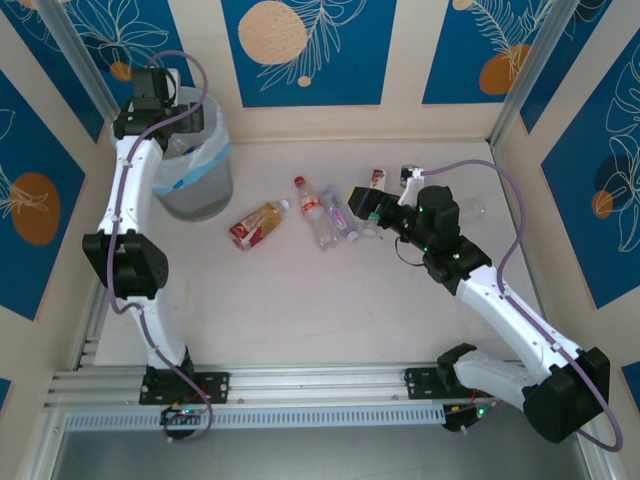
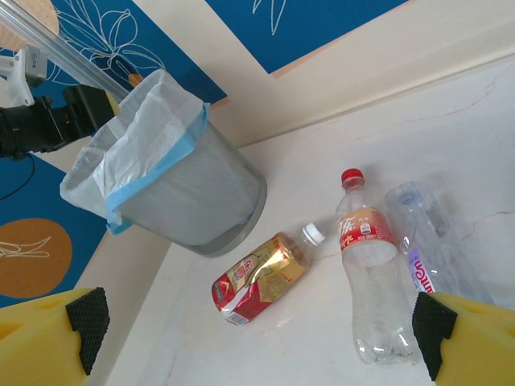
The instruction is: Put the plastic bottles in the bin
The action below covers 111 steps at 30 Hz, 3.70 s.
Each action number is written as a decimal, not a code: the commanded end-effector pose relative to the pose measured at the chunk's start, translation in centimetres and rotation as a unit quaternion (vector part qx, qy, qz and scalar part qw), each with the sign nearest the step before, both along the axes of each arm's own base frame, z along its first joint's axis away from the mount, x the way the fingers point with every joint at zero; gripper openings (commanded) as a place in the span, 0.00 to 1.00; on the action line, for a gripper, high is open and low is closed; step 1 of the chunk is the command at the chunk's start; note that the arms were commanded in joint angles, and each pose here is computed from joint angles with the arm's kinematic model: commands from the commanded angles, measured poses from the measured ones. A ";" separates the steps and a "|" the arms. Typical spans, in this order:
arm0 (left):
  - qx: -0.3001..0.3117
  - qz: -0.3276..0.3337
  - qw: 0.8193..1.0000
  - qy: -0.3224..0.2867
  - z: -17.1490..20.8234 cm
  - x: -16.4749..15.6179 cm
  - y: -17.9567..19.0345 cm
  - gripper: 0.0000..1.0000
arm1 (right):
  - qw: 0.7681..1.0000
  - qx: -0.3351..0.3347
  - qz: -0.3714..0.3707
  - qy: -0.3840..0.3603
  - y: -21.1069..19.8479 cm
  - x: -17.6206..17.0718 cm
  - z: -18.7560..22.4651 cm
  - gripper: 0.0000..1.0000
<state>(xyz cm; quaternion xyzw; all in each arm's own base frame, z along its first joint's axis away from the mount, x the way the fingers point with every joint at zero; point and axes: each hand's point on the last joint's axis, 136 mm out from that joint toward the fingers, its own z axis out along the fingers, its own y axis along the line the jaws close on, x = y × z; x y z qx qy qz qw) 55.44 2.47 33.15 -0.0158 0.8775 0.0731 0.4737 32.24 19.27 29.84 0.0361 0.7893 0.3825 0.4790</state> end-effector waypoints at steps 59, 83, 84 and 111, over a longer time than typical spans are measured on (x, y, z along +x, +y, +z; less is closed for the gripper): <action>0.113 -0.162 0.904 0.379 -20.6 -16.4 -16.6 0.99 | 0.990 -0.094 0.055 0.090 3.9 1.1 -6.9 1.00; 0.099 -0.162 0.878 0.440 -27.5 -13.6 -16.3 0.98 | 0.984 -0.130 0.100 0.069 4.3 -0.1 -6.6 0.99; 0.097 -0.162 0.878 0.439 -27.5 -13.6 -16.3 0.96 | 0.981 -0.142 0.111 0.068 4.5 -0.3 -6.9 1.00; 0.091 -0.165 0.873 0.449 -29.0 -14.6 -16.2 0.69 | 0.907 -0.280 0.313 0.001 14.9 -3.4 -14.4 0.99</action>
